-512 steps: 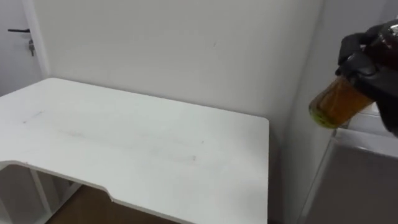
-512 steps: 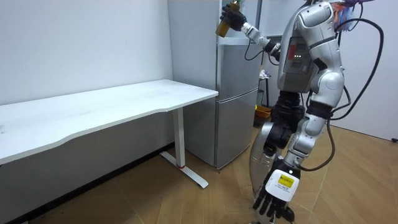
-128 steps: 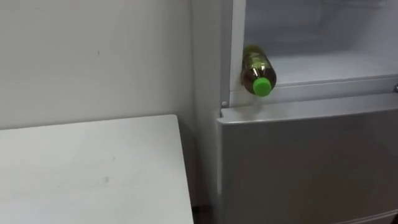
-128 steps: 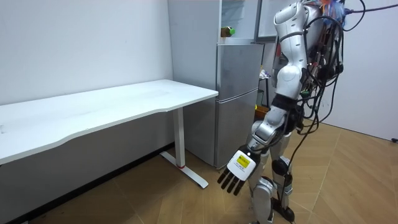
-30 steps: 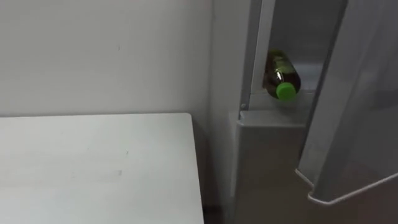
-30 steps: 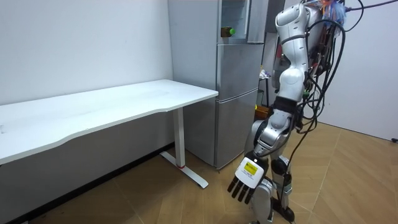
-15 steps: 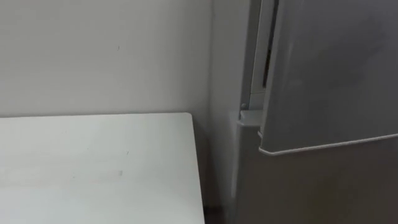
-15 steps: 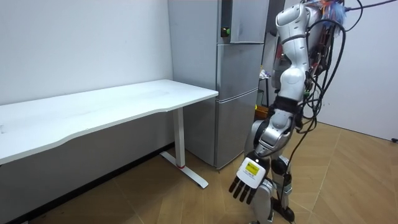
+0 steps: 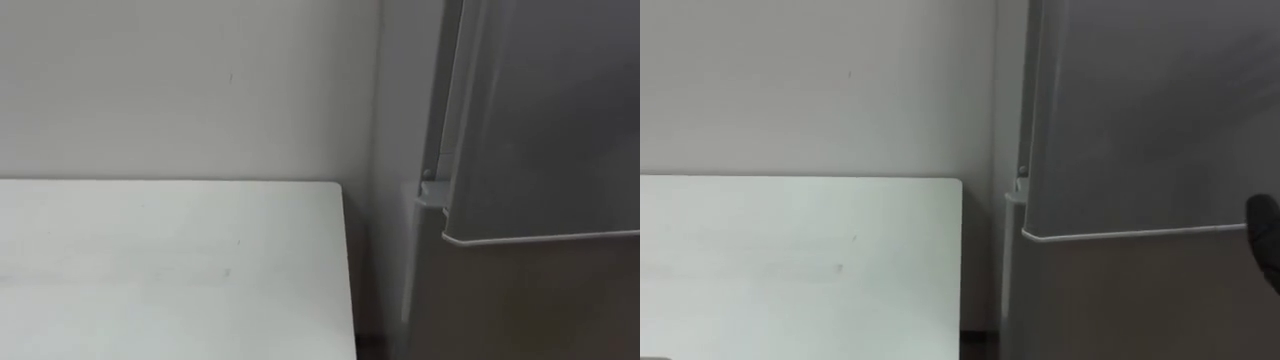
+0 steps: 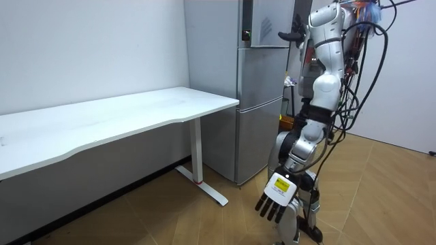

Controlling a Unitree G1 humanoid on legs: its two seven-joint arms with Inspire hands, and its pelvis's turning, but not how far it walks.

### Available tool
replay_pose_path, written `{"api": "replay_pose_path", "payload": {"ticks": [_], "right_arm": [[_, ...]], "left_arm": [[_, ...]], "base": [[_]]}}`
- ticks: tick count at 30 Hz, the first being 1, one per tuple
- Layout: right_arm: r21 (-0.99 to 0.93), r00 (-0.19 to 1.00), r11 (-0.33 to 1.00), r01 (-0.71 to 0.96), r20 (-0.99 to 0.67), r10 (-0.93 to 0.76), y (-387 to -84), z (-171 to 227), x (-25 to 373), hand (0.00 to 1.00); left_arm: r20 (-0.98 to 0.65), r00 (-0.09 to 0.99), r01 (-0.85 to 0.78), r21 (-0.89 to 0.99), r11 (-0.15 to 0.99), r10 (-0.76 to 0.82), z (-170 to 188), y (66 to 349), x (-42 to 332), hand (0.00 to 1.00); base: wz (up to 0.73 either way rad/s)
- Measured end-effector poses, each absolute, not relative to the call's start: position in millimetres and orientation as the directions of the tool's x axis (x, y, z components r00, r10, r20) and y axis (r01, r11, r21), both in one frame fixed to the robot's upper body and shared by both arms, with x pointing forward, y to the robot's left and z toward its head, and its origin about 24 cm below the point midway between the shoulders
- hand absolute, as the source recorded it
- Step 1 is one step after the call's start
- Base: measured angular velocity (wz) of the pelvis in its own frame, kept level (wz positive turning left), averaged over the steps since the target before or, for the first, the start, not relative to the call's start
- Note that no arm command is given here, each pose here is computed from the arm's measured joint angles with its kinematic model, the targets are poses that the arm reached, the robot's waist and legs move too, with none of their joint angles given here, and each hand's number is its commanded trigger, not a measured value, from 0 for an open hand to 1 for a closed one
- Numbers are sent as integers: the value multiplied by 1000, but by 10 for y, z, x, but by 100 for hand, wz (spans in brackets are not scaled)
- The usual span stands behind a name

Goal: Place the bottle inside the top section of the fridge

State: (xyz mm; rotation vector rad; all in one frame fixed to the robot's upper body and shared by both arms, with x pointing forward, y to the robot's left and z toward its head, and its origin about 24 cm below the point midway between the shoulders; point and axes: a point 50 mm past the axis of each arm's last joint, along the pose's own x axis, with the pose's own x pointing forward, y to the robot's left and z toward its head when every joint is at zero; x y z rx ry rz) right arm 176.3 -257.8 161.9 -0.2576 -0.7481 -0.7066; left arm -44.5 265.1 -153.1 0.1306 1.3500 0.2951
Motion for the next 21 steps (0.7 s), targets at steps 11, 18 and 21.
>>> {"api": "replay_pose_path", "payload": {"ticks": [11,18,21], "right_arm": [[-31,599,829,558,706,-377,-2342,1609,1984,0],[-42,616,826,562,688,-384,-2366,1567,2100,0],[-56,629,827,559,678,-380,-2372,1558,2141,0]], "left_arm": [[-951,180,-79,241,967,252,-1568,2597,-355,0],[-956,167,-52,236,970,241,-1578,2580,-343,0],[-956,171,-34,235,971,237,-1580,2577,-319,0]], "base": [[8],[7],[0]]}}
